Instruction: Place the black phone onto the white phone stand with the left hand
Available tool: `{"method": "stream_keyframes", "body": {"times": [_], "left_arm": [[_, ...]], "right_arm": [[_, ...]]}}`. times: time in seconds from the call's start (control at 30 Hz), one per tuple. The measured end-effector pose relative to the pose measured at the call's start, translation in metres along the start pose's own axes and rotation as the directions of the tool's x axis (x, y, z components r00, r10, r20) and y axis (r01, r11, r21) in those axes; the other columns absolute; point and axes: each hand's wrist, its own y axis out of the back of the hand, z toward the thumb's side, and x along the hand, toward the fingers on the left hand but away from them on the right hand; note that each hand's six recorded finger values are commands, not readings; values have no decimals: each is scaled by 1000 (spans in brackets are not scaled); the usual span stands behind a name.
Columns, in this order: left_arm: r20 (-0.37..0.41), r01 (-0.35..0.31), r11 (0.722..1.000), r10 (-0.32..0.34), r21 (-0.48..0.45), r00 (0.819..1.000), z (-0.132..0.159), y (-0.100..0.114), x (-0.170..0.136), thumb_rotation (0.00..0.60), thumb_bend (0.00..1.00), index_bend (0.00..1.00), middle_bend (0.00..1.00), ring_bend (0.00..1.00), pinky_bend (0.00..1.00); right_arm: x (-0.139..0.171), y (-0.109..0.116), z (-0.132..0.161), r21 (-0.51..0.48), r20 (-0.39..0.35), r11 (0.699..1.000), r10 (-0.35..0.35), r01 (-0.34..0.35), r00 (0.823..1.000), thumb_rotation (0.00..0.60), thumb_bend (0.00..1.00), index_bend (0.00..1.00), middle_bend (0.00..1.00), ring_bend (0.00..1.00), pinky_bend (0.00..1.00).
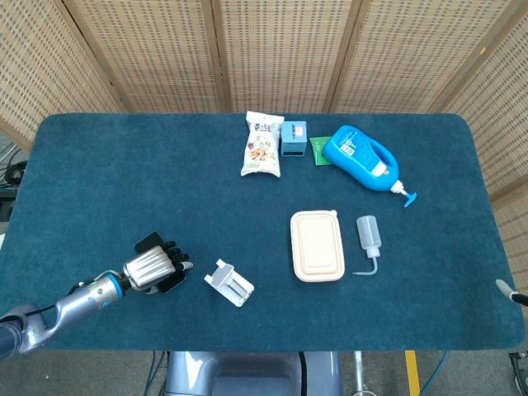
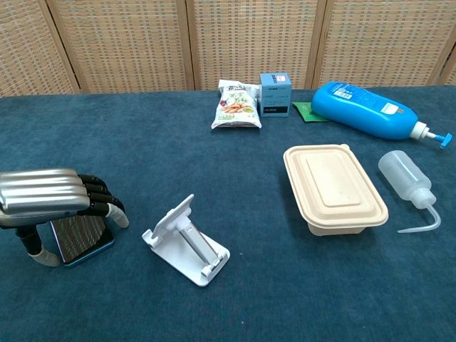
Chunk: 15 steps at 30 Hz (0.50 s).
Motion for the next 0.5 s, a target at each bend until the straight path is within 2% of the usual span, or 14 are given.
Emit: {"method": "stream_keyframes", "body": {"times": [0.17, 0.5], "left_arm": [[-15, -40, 999, 40, 11, 999, 2, 0, 0, 600, 0, 380, 413, 405, 295], [-27, -94, 996, 94, -8, 995, 2, 5, 1, 600, 0, 397, 423, 413, 302]], "right_arm": [[1, 0, 1, -3, -4, 1000, 2, -2, 1000, 600, 0, 0, 0, 0, 0], [1, 0, 1, -7, -9, 1000, 5, -6, 1000, 600, 0, 0, 0, 0, 0]]}}
